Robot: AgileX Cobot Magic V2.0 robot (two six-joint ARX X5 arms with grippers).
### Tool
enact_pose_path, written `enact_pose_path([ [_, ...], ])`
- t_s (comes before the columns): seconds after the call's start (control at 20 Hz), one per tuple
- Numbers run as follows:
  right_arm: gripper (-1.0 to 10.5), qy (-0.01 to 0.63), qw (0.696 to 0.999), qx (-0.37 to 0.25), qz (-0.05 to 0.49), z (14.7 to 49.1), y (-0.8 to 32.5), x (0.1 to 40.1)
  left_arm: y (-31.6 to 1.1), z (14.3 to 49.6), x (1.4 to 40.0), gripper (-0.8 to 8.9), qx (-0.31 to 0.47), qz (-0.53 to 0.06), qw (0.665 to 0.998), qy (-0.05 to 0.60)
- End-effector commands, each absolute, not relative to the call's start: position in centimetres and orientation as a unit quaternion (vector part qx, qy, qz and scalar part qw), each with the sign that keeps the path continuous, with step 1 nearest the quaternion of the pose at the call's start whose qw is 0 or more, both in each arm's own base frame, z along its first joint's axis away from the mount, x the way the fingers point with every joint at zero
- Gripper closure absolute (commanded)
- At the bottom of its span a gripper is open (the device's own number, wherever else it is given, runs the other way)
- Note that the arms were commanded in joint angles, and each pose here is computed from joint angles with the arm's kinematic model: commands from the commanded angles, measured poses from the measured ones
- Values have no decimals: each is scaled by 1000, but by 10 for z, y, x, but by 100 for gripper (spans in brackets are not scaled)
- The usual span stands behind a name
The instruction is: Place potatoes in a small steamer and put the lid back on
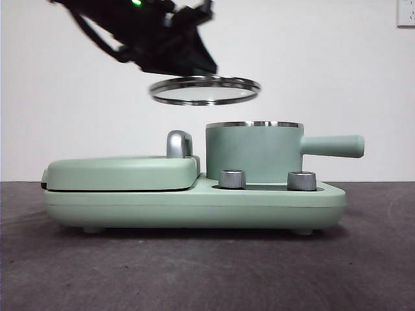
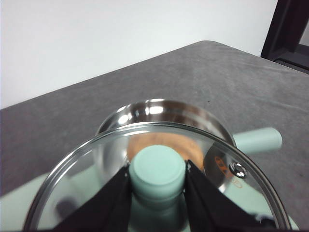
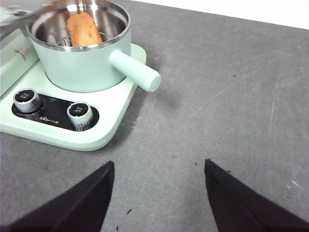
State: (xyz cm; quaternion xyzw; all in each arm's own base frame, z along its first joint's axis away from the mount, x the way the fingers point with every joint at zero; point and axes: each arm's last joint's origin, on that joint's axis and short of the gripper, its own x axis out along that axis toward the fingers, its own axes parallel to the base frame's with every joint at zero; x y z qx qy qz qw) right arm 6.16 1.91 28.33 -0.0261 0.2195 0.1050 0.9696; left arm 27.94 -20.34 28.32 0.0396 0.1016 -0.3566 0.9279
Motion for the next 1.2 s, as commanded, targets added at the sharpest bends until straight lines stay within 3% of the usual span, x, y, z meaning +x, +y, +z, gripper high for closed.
enact_pose_path([
  [0.05,661,215,971,-19,105,286,19,61,-225,299,296,804,49,-370,926,59],
  [0.45,661,214,971,-19,105,286,19,61,-273,288,345,804,76,-379,921,47],
  [0.75,661,215,971,-19,105,286,19,61,-279,265,353,804,83,-378,919,70],
  [1.2,661,215,971,-19,103,286,19,61,-286,261,349,804,84,-388,915,79],
])
